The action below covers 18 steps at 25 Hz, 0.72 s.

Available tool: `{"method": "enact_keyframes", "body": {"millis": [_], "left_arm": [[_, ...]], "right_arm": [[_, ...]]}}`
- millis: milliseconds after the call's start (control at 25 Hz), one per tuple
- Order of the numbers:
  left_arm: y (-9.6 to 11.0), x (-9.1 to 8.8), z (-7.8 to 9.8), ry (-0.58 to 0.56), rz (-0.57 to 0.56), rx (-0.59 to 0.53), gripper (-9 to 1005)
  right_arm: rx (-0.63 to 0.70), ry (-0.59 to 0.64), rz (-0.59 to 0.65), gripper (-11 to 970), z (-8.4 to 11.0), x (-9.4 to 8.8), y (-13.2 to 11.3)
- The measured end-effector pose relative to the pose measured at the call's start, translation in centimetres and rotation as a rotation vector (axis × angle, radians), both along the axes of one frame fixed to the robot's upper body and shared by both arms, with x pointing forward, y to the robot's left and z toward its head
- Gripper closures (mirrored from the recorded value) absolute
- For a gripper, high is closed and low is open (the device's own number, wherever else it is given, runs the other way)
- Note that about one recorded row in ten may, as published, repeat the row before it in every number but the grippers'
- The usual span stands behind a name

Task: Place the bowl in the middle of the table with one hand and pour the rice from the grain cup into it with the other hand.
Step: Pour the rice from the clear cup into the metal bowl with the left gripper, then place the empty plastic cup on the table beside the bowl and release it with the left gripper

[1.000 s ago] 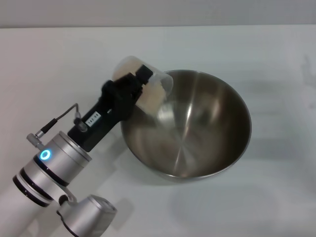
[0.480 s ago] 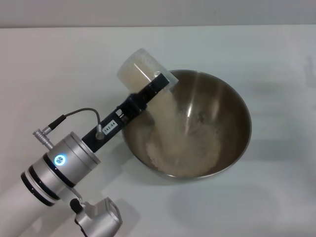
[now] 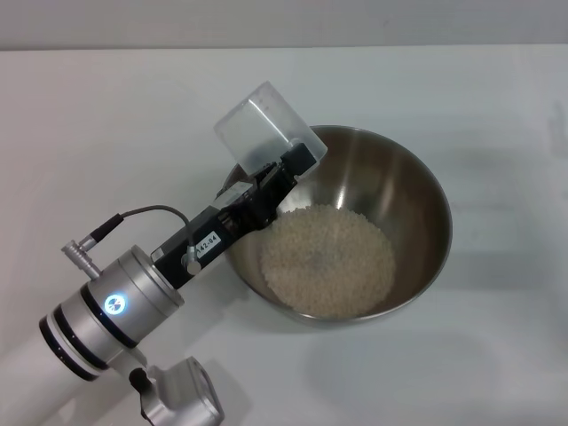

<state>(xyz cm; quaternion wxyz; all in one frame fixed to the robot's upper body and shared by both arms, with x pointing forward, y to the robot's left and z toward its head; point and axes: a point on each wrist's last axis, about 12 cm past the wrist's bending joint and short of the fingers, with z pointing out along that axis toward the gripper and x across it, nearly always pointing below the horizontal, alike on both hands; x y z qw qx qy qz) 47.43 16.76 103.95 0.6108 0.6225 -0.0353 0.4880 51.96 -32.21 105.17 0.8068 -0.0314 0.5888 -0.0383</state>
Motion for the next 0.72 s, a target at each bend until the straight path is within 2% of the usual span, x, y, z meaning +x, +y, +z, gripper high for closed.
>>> {"method": "enact_keyframes", "body": {"millis": [320,440,560,600,680,720], "left_arm": [[0.14,-0.32,-0.17,0.013,0.002,-0.007,924],[0.22,-0.33,-0.12,0.062,0.007,-0.054,922],[0.27,-0.08,0.25,0.182,0.007,-0.185,920],[0.57,0.12,0.46,0.322,0.011,-0.336,919],[0.62,0.17,0.52,0.356,0.009,-0.374,918],[0.82,0.26,0.59,0.431,0.006,-0.456,917]], "right_arm": [[0.0,0.001,-0.001,465,-0.03,-0.05,-0.02],[-0.001,0.003,0.0,465,-0.05,-0.04,-0.02],[-0.001,0.01,0.002,464,-0.09,0.09,0.04],[0.0,0.013,0.005,464,-0.07,0.27,0.15],[0.0,0.014,0.006,464,-0.05,0.34,0.2],[-0.001,0.013,0.007,464,-0.01,0.42,0.26]]}}
